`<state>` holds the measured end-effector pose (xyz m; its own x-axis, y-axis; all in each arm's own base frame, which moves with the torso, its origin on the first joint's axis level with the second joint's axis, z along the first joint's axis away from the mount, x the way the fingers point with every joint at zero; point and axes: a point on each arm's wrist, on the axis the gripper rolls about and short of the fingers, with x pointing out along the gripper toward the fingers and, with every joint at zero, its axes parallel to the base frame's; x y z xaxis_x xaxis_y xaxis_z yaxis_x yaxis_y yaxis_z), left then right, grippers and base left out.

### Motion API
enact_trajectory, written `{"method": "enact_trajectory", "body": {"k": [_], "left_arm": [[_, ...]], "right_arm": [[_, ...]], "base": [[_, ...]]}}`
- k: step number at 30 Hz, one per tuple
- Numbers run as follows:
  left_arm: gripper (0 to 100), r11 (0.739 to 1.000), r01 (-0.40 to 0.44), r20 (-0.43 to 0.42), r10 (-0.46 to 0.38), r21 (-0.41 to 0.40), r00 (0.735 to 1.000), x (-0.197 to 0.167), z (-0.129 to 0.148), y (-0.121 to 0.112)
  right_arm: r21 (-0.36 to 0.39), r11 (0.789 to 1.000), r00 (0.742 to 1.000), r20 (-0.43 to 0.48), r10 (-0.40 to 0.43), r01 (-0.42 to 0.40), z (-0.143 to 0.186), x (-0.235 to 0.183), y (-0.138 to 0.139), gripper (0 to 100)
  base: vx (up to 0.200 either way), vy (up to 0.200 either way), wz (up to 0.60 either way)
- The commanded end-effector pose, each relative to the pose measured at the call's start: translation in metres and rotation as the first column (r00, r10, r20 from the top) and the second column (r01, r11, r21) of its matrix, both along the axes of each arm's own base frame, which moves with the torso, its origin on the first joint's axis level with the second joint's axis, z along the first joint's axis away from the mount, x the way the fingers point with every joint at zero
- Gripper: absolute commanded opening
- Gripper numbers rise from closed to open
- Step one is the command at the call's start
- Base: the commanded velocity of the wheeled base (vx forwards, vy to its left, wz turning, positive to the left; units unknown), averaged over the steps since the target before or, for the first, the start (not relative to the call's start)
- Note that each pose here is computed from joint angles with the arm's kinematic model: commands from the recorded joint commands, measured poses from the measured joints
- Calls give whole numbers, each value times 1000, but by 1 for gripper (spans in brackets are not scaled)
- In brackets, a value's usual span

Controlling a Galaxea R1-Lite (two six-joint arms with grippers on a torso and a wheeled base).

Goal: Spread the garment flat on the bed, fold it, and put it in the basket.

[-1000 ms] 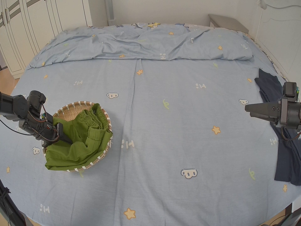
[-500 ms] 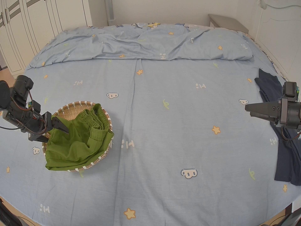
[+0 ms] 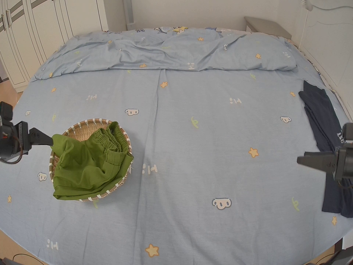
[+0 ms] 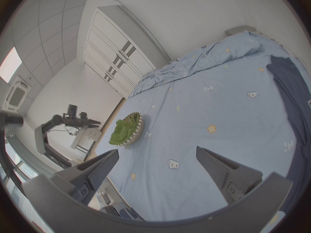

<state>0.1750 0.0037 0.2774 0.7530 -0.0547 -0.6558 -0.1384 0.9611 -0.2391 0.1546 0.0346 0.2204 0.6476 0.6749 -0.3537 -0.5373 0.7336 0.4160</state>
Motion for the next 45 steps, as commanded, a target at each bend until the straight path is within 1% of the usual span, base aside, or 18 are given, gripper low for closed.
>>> {"method": "enact_trajectory", "body": {"k": [1,4,5,9,10,14,19,22,24,26,27,28,30,32,33,37,41,45], "left_arm": [[100,997,-75,268,65,30,961,-105,-12,-2],[100,992,-118,384,94,39,918,-144,-36,-2],[100,992,-122,397,96,41,913,-149,-40,-2],[100,992,-122,499,92,28,861,-190,-73,-3],[100,992,-122,499,92,28,861,-190,-73,-3],[100,994,-107,546,83,13,834,-210,-102,-3],[100,994,-111,551,86,11,830,-215,-120,-3],[100,998,-59,576,46,4,816,-218,-130,-4],[100,1000,-6,609,3,2,793,-221,-141,-4],[100,1000,-1,612,-1,2,791,-221,-141,-4],[100,999,18,633,-31,27,773,-218,-158,-5],[100,999,17,638,-39,41,769,-217,-162,-5],[100,989,14,632,-105,148,768,-207,-187,-5],[100,986,13,630,-115,165,768,-205,-190,-5],[100,969,-6,679,-167,245,715,-198,-196,-5],[100,969,2,664,-172,249,727,-199,-198,-5],[100,968,13,653,-178,250,736,-199,-197,-5],[100,967,2,652,-174,256,738,-199,-198,-5]], "right_arm": [[-95,993,988,144,-58,72,-41,-82,-14,100],[-79,992,977,198,-83,101,-60,-113,-19,100],[-74,992,974,209,-87,104,-63,-118,-19,100],[-12,991,941,314,-122,133,-83,-158,-24,100],[-12,991,941,314,-122,133,-83,-158,-24,100],[22,991,943,306,-131,130,-92,-179,-26,100],[30,991,932,337,-133,131,-102,-190,-27,100],[26,989,932,332,-146,146,-109,-190,-28,100],[14,981,928,322,-185,191,-115,-187,-28,100],[11,981,929,320,-187,194,-116,-187,-28,100],[-20,962,910,331,-249,271,-126,-182,-29,100],[-30,958,905,339,-259,286,-129,-180,-30,100],[-51,934,865,398,-305,353,-135,-175,-31,100],[-49,931,859,406,-312,361,-135,-175,-31,100],[-28,896,800,464,-381,443,-136,-171,-32,100],[-24,858,767,462,-445,512,-137,-170,-34,100],[-17,859,766,462,-447,511,-136,-170,-34,100],[-8,844,751,462,-472,536,-136,-170,-35,100]], "base": [[0,0,0],[0,0,0],[0,0,0],[0,0,0],[0,0,0],[0,0,0],[0,0,0],[0,0,0],[0,0,0],[0,0,0],[0,0,0],[0,0,0],[0,0,0],[0,0,0],[0,0,0],[0,0,0],[0,0,0],[0,0,0]]}}
